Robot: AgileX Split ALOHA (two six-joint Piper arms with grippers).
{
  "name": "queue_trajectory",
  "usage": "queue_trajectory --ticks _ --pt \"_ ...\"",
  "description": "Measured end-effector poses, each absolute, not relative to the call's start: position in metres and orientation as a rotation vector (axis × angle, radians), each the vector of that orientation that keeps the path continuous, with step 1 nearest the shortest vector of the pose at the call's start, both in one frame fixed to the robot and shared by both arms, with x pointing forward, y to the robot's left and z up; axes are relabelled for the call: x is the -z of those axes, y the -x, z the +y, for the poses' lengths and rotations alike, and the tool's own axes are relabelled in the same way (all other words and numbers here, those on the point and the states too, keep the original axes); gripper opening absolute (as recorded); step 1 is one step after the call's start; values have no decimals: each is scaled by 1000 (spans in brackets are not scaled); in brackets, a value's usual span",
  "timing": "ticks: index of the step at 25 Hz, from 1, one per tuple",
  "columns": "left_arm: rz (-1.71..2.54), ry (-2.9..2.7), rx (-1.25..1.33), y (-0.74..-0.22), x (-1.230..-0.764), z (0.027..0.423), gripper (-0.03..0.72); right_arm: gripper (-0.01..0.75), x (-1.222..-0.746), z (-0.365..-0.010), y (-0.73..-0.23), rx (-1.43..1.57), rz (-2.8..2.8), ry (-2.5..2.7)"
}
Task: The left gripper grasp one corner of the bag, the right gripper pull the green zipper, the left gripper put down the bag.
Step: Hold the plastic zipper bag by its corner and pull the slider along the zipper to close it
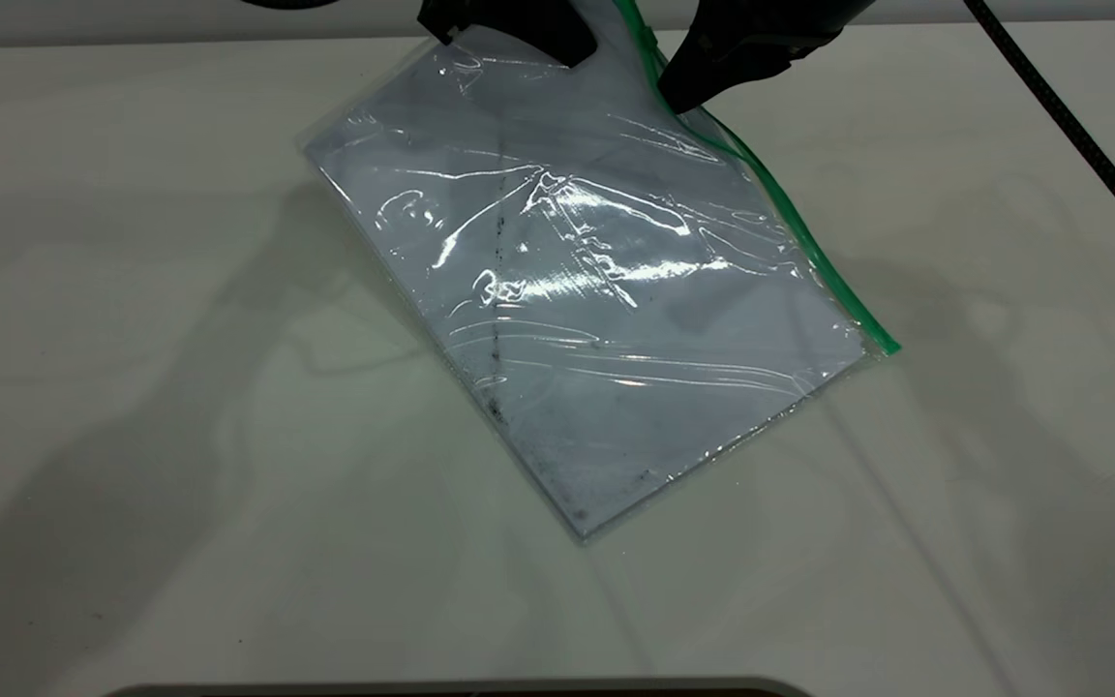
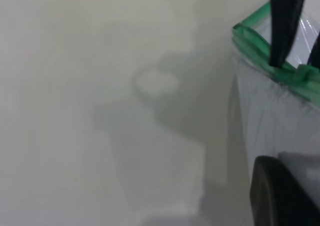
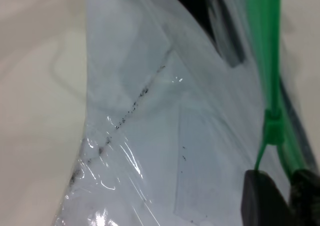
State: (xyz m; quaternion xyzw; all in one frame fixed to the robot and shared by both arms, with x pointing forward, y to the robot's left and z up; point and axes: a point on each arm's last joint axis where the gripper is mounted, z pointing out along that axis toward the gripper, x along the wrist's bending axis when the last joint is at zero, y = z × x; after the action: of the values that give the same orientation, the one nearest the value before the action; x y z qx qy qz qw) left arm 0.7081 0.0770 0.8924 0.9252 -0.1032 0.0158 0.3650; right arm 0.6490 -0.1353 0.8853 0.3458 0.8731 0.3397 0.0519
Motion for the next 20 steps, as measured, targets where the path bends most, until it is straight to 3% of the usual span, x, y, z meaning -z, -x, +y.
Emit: queue_trajectory --ticks 6,9,20 --pt "-244 -2422 -26 -708 -890 80 53 423 -899 -135 -649 -1056 2633 -1033" --pt "-207 -2429 -11 -708 -890 80 53 494 -902 -133 -647 -1095 2643 -1046" --pt "-56 -2424 135 -702 -892 79 53 520 -904 -132 -651 -1133 2576 -1118"
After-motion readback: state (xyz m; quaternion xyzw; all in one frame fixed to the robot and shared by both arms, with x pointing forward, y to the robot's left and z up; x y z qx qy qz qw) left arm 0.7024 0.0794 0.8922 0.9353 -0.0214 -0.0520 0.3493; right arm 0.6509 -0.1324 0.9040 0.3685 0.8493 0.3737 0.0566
